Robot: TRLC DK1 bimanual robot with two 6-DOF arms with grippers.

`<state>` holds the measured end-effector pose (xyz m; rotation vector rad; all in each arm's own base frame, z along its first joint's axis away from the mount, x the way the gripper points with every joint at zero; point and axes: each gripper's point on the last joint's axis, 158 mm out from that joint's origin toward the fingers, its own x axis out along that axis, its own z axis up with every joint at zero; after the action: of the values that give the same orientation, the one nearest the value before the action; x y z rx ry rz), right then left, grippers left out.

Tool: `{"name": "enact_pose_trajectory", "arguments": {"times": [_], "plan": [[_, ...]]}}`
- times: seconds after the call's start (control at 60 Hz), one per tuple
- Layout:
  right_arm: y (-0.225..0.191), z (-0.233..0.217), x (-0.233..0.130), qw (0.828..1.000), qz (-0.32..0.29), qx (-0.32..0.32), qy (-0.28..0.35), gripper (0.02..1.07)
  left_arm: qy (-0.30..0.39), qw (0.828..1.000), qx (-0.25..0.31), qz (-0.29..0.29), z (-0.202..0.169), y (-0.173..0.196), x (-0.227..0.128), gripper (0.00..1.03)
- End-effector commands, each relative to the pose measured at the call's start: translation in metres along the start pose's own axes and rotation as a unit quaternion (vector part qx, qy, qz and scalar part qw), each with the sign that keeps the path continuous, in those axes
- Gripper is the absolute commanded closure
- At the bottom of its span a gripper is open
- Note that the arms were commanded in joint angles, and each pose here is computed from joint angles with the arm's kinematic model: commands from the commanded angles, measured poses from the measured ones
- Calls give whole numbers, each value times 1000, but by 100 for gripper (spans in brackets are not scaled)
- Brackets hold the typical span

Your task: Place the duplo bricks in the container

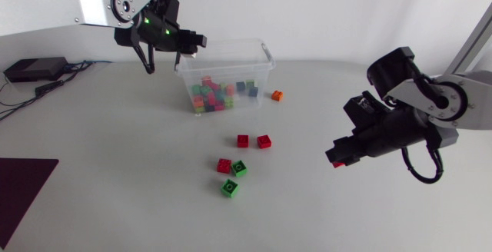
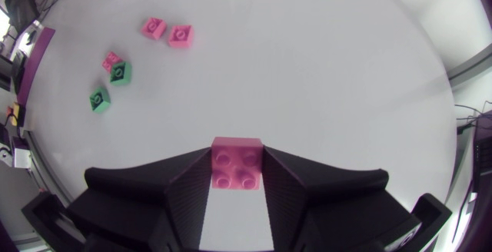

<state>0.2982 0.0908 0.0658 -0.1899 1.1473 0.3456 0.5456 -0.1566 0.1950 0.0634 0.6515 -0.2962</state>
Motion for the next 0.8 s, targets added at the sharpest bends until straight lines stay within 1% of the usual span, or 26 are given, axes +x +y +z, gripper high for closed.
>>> {"name": "enact_pose_trajectory", "arguments": {"times": [0.0,0.183,0.383,0.7,0.783], "plan": [[9,14,-9,1000,7,1,-14,82,-32,999,-17,-1,24,2,0,75],[18,39,-17,999,16,-12,-41,82,-42,999,-19,1,33,4,14,74],[30,59,-24,998,23,-30,-59,83,-54,998,-19,20,44,11,33,74],[37,66,-23,997,27,-40,-60,82,-62,997,-19,34,56,11,44,72],[37,65,-22,997,27,-41,-58,83,-50,998,-18,39,53,12,49,68]]}}
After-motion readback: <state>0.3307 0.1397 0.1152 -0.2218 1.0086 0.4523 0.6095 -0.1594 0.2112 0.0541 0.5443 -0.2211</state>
